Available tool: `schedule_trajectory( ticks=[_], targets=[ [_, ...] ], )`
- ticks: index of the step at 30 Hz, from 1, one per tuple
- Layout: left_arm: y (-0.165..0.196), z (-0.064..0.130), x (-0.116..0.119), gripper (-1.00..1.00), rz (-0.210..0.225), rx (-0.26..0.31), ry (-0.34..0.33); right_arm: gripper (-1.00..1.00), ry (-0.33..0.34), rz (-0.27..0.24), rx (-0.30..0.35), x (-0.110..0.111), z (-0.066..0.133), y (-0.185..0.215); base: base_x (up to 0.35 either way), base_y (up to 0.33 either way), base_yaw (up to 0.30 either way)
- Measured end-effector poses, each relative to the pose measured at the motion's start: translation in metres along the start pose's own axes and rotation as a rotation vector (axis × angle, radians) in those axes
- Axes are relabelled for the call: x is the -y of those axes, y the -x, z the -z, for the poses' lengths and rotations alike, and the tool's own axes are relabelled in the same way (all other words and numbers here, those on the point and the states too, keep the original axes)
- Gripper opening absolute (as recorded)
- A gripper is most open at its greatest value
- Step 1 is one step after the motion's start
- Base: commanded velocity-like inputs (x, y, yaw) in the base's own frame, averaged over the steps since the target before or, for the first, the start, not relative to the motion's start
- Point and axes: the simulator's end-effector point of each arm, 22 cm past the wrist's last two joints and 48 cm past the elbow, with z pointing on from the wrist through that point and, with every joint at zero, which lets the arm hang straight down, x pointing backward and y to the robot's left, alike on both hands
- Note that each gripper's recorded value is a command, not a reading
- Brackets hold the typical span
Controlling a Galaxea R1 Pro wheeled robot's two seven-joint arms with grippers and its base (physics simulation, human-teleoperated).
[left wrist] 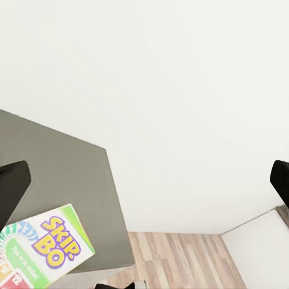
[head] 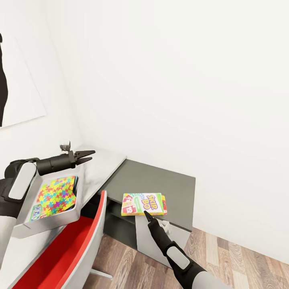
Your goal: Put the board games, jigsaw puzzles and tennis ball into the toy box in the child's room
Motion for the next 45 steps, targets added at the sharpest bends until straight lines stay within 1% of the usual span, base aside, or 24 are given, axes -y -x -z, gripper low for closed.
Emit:
schedule_trajectory(
  ticks=[3,11,40,45],
  targets=[
    [-0.002,-0.001,-0.003,1.0,0.0,0.001,-0.001,1.0,0.0,0.0,0.0,0.003,-0.002,0.0,0.0,0.0,0.0],
    [-0.002,-0.001,-0.002,1.0,-0.001,0.0,-0.003,1.0,0.001,0.002,0.0,0.003,-0.002,0.0,0.0,0.0,0.0],
    [-0.023,-0.008,-0.03,1.0,-0.002,0.0,-0.003,1.0,0.003,0.009,-0.004,0.036,-0.017,-0.005,0.0,0.0,0.0],
    [-0.028,-0.009,-0.035,1.0,-0.002,0.001,-0.003,1.0,0.002,0.018,0.012,0.042,-0.019,-0.002,0.0,0.0,0.0]
  ],
)
